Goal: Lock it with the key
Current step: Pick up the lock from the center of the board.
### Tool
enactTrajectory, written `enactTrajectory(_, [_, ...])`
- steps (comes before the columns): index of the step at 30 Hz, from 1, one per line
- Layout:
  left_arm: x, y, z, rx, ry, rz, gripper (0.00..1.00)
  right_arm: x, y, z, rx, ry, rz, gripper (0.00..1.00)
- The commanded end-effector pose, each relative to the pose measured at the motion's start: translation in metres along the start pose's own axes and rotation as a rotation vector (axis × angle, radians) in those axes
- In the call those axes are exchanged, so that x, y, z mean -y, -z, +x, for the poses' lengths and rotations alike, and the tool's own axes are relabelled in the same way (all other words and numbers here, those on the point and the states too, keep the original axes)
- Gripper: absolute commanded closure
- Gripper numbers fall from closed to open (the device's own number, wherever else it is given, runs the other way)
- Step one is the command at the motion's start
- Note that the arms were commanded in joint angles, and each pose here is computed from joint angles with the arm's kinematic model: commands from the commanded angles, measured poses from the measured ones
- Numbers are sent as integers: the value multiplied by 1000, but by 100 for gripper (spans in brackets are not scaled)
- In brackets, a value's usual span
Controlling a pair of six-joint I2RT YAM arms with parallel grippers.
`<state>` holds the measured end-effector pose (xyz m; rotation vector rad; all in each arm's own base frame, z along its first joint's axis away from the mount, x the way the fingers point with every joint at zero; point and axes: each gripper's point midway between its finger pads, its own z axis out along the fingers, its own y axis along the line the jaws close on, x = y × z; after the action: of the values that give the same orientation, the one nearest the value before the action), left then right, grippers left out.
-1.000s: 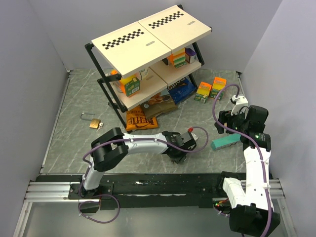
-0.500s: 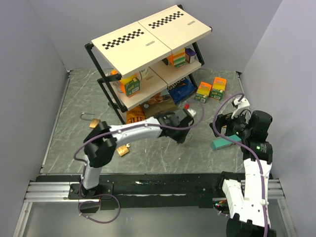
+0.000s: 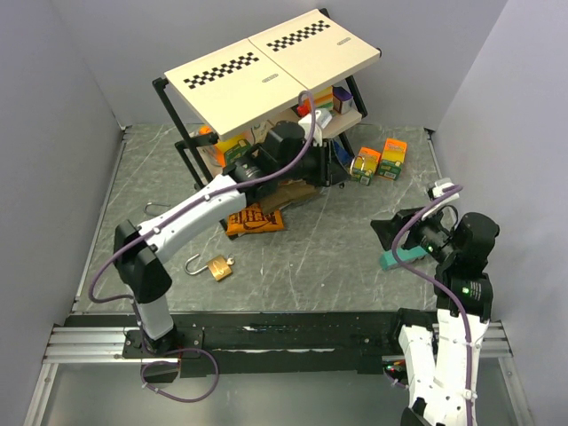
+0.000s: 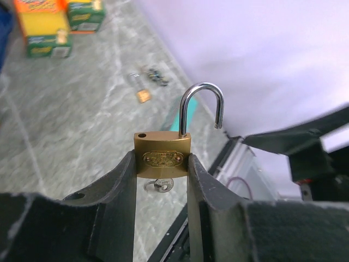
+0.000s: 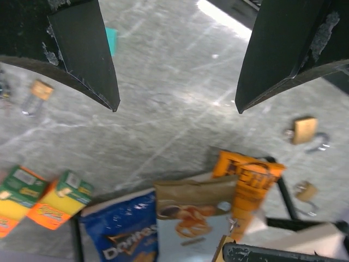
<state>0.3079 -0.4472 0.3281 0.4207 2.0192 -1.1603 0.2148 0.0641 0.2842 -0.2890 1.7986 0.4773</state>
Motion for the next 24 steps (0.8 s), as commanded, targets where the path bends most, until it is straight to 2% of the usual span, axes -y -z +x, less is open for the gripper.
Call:
enactTrajectory(1, [47,27,-4,54,-35,197,99,-32,12,-41,111,-76,-94,6])
enactTrajectory(2, [56,36,-13,95,-49,227,99,-36,13,-46,124,-88,-112,6])
enactTrajectory(7, [53,40,-13,128,-70,226,99,-46,15,-90,244,-178,-162,7])
enactTrajectory(10, [49,40,-11,130,-54,210,99,-49,11,-104,263,-235,-204,9])
enactTrajectory(17, [54,46,-13,145,-27,239,99,-42,-3,-97,228,-275,-228,13])
enactTrajectory(21, [51,44,-22,129,94,254,99,-35,-5,-93,246,-219,-181,13])
enactTrajectory(24, [52,39,-23,89,217,270,99,-17,-8,-91,263,-196,-72,18])
